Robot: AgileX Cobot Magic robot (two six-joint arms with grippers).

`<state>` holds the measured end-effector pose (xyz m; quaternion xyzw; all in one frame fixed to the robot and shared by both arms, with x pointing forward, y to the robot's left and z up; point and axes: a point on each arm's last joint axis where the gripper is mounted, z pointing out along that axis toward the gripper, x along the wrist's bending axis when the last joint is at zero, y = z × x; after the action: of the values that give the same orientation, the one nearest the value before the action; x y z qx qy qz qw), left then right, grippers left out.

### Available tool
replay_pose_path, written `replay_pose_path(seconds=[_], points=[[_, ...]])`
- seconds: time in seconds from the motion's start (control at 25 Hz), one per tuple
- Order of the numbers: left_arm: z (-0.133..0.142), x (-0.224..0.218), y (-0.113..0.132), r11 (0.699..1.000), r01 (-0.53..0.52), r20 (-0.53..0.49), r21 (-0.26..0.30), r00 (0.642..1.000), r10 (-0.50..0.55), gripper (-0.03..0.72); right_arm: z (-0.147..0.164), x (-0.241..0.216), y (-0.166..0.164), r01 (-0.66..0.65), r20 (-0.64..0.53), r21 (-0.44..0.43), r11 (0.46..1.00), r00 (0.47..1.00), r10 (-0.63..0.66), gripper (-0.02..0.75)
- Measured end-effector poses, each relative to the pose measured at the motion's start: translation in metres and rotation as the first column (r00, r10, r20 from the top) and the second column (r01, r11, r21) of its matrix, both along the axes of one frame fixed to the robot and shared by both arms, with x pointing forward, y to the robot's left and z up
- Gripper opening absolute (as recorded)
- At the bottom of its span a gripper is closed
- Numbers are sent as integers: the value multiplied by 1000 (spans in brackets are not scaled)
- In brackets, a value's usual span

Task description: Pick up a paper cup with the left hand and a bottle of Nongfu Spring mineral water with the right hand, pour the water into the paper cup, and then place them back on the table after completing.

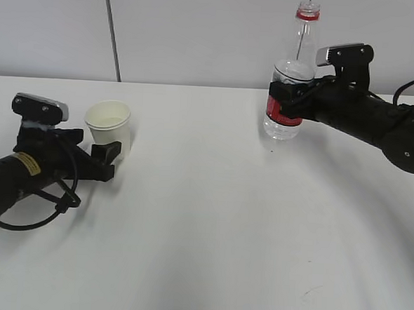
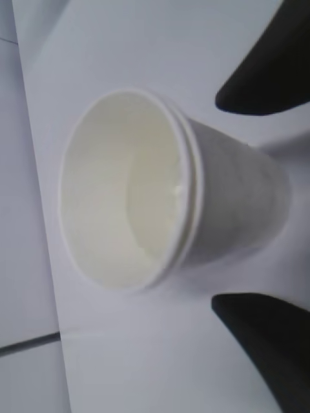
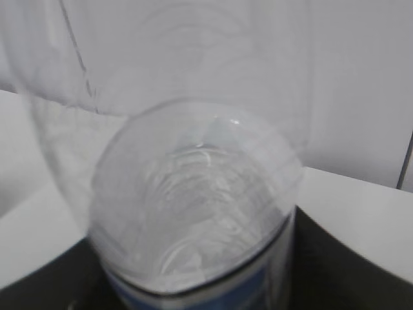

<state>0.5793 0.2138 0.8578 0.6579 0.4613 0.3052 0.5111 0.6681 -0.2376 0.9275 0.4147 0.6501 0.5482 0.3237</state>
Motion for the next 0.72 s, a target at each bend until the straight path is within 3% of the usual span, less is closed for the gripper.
replay_pose_path(seconds=[0.72], points=[[25,-27,9,999,-38,38,-16,999,38,522,-37,-1,3,-35,-86,3,999,996,35,417]])
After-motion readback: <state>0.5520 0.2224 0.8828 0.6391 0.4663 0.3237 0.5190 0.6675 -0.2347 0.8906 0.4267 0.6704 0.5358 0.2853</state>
